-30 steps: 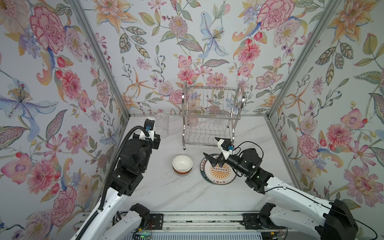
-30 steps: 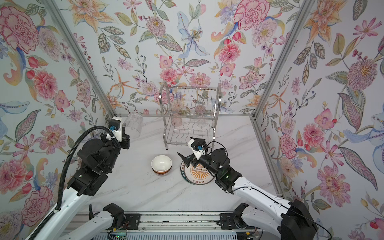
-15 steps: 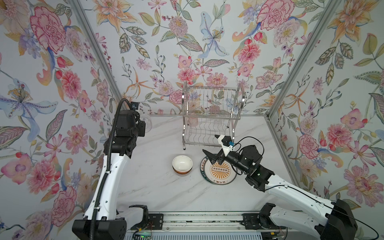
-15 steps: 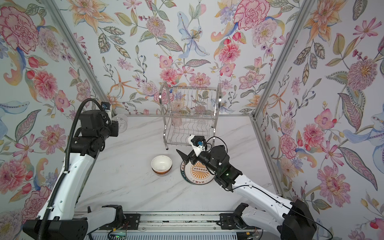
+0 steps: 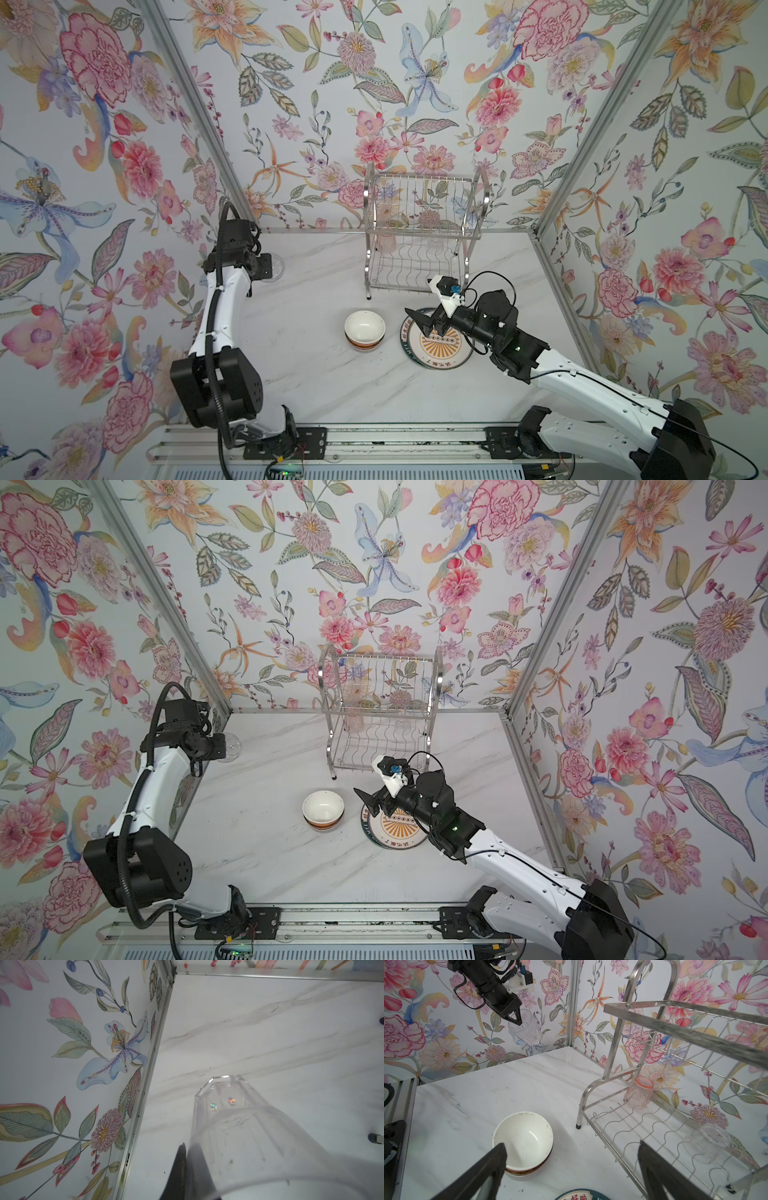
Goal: Unload the mixed dishes from the dish rack
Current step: 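Lower the clear cup onto the table at the far corner and open the left gripper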
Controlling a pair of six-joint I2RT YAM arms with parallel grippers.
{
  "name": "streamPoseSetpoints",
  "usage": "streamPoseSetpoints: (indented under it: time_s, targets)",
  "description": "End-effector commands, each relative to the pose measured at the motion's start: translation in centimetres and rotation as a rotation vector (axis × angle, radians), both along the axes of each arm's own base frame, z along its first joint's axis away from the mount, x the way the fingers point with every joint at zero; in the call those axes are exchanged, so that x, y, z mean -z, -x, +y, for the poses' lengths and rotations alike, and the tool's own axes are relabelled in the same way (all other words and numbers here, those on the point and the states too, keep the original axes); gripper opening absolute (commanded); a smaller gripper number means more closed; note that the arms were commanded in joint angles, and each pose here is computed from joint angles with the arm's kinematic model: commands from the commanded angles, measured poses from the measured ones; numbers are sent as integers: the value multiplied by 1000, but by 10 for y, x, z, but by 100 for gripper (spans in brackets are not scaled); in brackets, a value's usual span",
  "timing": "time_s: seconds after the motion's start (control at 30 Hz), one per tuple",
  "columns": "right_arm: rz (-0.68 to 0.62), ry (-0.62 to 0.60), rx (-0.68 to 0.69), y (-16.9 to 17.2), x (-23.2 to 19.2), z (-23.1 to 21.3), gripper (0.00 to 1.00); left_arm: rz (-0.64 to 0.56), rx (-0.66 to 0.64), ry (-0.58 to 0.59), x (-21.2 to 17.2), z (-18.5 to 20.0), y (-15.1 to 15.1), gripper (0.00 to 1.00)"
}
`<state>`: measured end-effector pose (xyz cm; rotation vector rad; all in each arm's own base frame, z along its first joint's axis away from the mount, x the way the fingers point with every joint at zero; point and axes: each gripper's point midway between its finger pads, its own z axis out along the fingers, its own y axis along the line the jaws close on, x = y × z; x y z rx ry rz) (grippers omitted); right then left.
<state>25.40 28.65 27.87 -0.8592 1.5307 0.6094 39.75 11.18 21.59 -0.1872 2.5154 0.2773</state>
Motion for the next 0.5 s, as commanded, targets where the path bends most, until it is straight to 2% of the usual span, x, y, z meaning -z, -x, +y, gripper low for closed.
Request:
streamPoseSetpoints:
  time_s: [0.0, 0.1, 0.23, 0.47]
  targets:
    - [-9, -16, 10, 0, -15, -4, 99, 121, -6, -3, 23, 18, 0, 0]
    - [0, -7, 17, -2, -11, -7, 99, 209, -39, -6, 47, 36, 0, 0]
    - [15, 7, 24, -5, -5, -10, 99, 226, -35, 57, 68, 42, -14, 0]
    - [40, 2, 41, -14, -2, -13, 99, 319, -40, 82, 94, 58, -25, 0]
